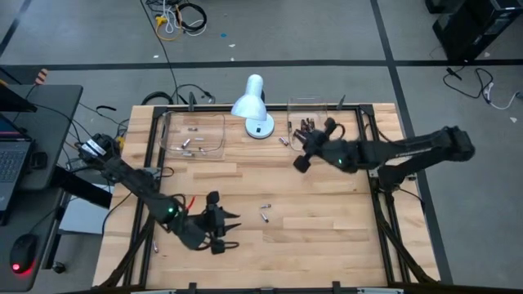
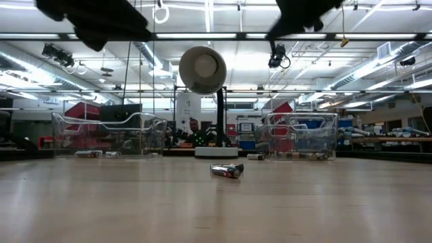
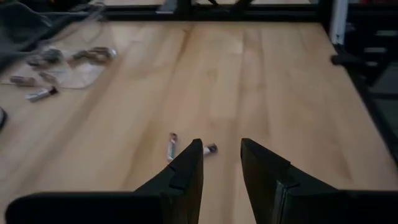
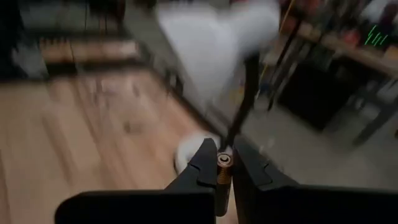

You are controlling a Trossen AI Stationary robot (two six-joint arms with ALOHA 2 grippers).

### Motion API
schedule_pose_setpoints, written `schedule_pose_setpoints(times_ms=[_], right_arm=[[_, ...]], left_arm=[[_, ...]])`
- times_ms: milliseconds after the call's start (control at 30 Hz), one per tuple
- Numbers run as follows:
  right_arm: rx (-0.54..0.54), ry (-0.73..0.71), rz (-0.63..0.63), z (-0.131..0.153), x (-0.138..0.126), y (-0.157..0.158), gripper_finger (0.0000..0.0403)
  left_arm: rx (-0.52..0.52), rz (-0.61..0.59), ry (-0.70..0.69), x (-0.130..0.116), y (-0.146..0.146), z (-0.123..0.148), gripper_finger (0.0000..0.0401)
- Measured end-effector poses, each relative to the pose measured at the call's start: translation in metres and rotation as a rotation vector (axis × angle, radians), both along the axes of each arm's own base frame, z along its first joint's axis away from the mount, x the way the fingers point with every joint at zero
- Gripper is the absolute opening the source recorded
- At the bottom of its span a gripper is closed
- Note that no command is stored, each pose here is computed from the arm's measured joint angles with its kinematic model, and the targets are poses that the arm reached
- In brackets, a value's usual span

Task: Sort batteries
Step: Put the black battery in the transparent bin

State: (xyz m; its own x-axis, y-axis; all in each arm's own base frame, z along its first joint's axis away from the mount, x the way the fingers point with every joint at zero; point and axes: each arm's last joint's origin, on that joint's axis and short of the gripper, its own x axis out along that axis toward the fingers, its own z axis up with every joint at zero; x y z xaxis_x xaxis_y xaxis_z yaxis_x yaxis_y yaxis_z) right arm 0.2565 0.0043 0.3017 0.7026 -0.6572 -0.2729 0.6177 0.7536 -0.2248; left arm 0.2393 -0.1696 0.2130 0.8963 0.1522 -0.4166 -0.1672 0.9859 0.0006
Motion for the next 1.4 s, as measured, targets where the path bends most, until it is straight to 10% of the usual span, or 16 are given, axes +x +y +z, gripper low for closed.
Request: schedule_pose_setpoints(times_ms=[667, 1400], right_arm=[[0.295, -0.153, -0.033, -0.109, -0.051, -0.065, 0.0028], [0.323, -0.163, -0.046, -0.116, -0.052, -0.065, 0.0042]], left_arm=[[-0.097, -0.085, 0.252, -0.019, -0.02, 0.014, 0.0108], [-0.084, -0.064, 0.218, -0.019, -0.02, 0.014, 0.0108]])
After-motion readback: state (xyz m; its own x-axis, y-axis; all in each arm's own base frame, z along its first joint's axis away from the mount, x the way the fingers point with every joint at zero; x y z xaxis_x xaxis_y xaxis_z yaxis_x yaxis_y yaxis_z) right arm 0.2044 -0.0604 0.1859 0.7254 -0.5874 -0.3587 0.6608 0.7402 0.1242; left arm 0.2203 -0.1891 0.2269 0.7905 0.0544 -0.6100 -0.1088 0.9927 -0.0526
